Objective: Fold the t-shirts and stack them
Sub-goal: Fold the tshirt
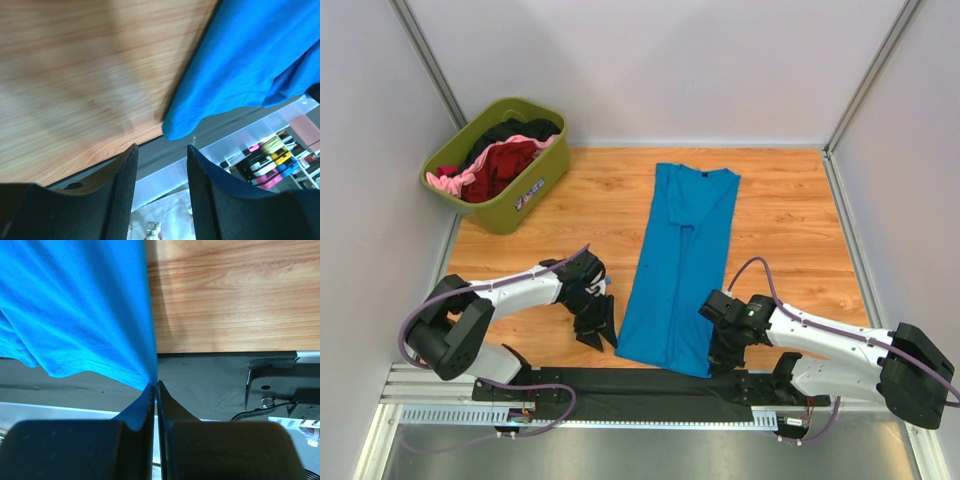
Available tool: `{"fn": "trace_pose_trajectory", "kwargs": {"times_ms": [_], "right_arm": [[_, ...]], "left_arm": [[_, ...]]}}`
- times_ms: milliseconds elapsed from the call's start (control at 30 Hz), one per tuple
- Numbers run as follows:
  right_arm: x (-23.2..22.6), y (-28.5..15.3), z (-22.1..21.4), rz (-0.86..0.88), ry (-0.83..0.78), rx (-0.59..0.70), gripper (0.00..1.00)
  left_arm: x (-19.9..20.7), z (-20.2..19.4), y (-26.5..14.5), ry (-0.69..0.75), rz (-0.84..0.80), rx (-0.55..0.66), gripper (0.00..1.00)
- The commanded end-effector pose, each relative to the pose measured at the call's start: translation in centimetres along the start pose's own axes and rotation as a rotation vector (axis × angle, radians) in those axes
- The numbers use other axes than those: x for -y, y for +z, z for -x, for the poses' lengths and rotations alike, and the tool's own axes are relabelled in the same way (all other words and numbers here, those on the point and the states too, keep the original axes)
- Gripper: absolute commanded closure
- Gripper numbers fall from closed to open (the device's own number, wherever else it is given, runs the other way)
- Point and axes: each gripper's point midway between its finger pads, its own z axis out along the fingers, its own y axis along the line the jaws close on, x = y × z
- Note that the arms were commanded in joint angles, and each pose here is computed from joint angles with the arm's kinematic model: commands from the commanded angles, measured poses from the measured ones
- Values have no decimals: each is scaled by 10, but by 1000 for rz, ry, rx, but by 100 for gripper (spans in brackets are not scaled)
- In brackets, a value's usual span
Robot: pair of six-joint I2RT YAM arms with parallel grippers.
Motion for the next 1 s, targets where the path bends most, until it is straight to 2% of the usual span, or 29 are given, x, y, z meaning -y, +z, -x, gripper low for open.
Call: {"fn": "trace_pose_trajectory", "kwargs": {"times_ms": [0, 333, 400, 567, 967], "right_arm": [[-3, -3, 0, 3, 6, 4, 100], [3, -8, -2, 5, 1, 8, 100], [7, -8, -3, 3, 5, 10, 100], [15, -5, -4, -1, 9, 17, 100], [9, -9, -2, 34, 23, 31, 100]], "left_arm": [[17, 6, 3, -6, -59, 14, 50], [0, 1, 21, -58, 38, -23, 58], [0, 3, 23, -64, 44, -22, 63], [13, 11, 21, -48, 10, 14, 65], [21, 5, 30, -61, 0, 0, 76]]}}
